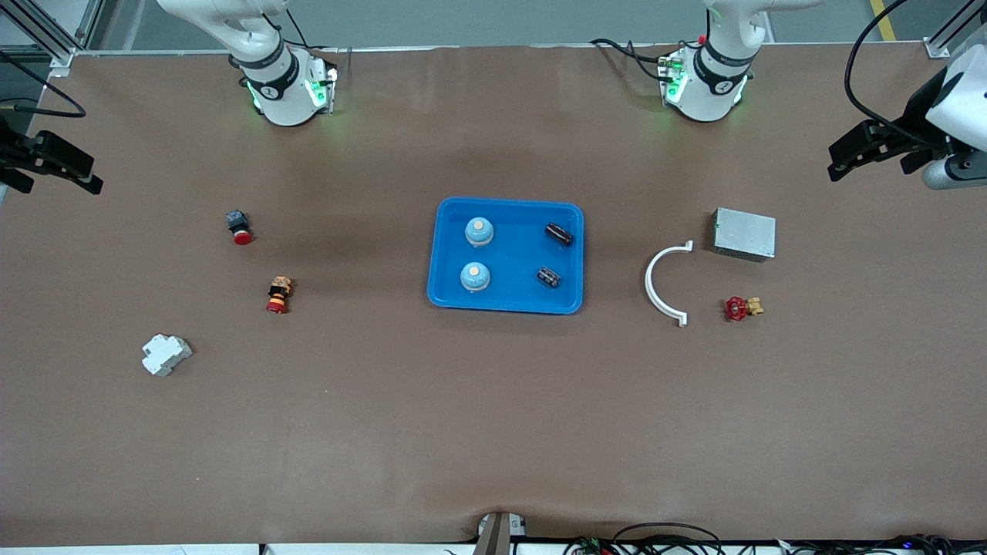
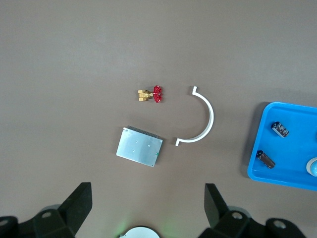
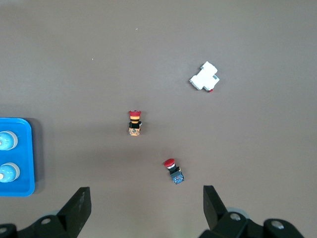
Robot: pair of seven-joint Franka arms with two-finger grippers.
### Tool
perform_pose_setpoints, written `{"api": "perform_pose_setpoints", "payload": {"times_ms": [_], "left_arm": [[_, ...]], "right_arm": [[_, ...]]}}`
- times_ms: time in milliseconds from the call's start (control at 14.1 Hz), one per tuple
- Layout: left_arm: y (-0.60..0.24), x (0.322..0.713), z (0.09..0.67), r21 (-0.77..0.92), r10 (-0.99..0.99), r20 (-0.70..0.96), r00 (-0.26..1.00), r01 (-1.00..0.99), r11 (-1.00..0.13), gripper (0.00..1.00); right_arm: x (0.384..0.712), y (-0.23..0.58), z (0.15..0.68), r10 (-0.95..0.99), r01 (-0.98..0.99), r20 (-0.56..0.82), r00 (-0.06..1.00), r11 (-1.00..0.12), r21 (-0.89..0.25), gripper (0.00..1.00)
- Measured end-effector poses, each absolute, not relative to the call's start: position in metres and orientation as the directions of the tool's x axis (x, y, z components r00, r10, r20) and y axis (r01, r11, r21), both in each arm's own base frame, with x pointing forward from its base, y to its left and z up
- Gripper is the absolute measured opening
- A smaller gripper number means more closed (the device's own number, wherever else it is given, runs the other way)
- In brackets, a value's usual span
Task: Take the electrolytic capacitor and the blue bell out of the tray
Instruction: 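Reach both grippers toward the blue tray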
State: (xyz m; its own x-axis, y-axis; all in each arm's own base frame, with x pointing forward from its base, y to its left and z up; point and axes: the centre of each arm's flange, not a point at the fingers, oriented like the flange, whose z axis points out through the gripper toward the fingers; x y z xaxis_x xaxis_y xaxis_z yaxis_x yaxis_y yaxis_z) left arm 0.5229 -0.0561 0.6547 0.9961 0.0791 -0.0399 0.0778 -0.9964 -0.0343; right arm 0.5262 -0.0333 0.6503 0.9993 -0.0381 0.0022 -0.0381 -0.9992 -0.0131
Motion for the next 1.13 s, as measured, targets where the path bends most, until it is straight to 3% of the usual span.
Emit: {"api": "perform_pose_setpoints", "payload": {"times_ms": [565, 848, 1131], "left_arm": [[-0.057, 0.526, 0.647, -0.036, 0.072, -0.063, 0.995, 0.069, -0.997, 1.00], [-0.066, 0.533, 0.602, -0.032, 0.042, -0.158, 0.986, 0.038, -0.999, 1.00], [-0.086, 0.535, 0.552, -0.029, 0.008, -0.190, 0.982, 0.003, -1.000, 1.00]], "right_arm": [[0.526, -0.036, 0.650, -0.042, -0.042, -0.002, 0.999, -0.999, -0.012, 1.00], [0.522, -0.033, 0.644, -0.047, -0.047, -0.041, 0.998, -0.999, -0.018, 1.00], [0.521, 0.013, 0.615, -0.193, -0.200, -0.119, 0.974, -0.978, -0.053, 1.00]]}}
